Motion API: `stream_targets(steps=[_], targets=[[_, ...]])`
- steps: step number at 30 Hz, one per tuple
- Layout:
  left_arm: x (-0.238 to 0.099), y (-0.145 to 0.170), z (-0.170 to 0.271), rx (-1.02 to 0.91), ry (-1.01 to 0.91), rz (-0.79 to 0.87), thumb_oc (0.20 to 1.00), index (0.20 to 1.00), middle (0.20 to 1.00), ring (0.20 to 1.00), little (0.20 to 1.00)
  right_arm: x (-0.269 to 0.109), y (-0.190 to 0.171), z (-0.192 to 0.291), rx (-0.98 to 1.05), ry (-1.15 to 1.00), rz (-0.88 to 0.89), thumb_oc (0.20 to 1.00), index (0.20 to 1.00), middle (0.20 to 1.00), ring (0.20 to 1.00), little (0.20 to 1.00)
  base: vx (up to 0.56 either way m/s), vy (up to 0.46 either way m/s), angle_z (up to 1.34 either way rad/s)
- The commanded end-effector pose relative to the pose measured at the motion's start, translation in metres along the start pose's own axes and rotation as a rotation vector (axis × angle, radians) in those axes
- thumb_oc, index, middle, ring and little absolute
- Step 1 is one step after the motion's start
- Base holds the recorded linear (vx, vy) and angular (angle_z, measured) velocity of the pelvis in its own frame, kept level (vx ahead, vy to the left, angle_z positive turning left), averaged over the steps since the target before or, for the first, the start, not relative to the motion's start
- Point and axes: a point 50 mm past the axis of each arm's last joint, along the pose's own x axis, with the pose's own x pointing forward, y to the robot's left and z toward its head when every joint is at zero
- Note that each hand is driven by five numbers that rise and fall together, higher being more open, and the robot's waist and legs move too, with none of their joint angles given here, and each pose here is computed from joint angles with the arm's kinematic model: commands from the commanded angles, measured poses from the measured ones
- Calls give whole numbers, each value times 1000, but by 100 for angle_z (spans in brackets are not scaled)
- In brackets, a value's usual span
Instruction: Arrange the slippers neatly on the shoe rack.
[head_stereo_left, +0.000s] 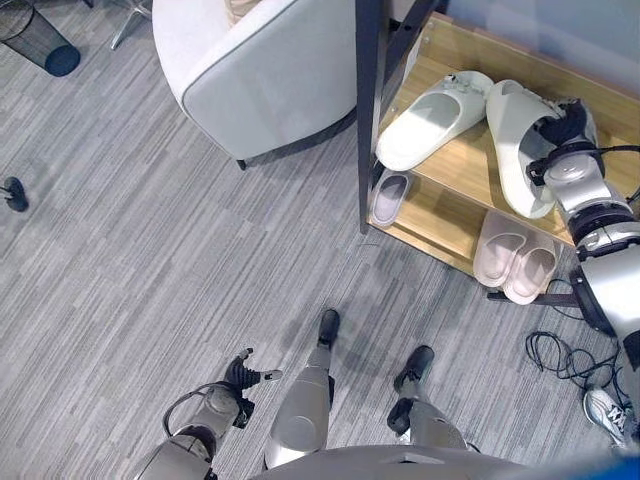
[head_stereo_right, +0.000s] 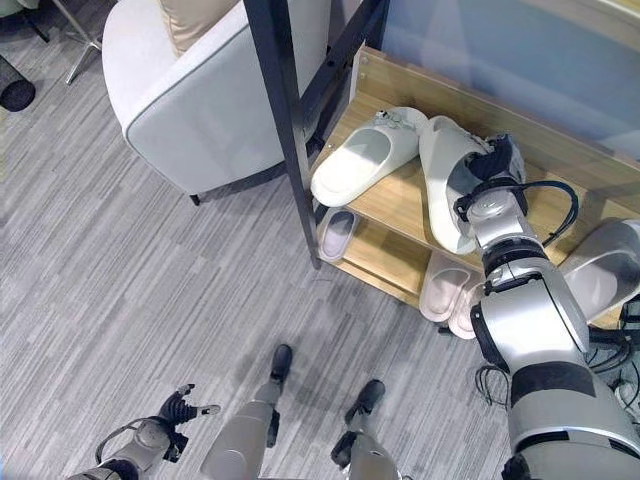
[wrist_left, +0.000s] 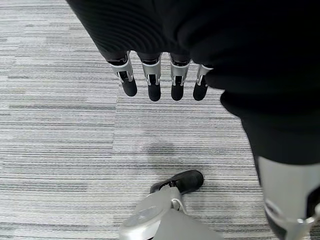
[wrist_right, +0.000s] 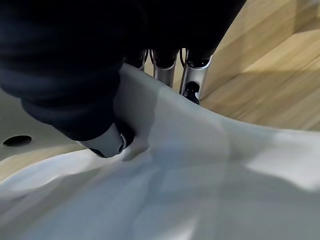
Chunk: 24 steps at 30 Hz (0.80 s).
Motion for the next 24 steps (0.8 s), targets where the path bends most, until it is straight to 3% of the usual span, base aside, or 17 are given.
stream_targets(steps=[1, 5, 24], targets=[[5, 8, 12, 49, -12, 12, 1000, 1000, 1000, 1000, 1000, 4, -4, 21, -31, -34, -16, 200, 200, 200, 200, 200, 3, 26, 8], [4, 1, 10, 50, -2, 4, 1000, 1000, 1000, 1000, 1000, 3, -4, 20, 44, -15, -98, 200, 200, 200, 200, 200, -10, 27, 12], [7, -12, 28, 29, -38, 24, 1000, 1000, 1000, 1000, 1000, -4, 4, 10, -76, 13, -239, 200, 200, 200, 200, 200, -6, 8, 0]])
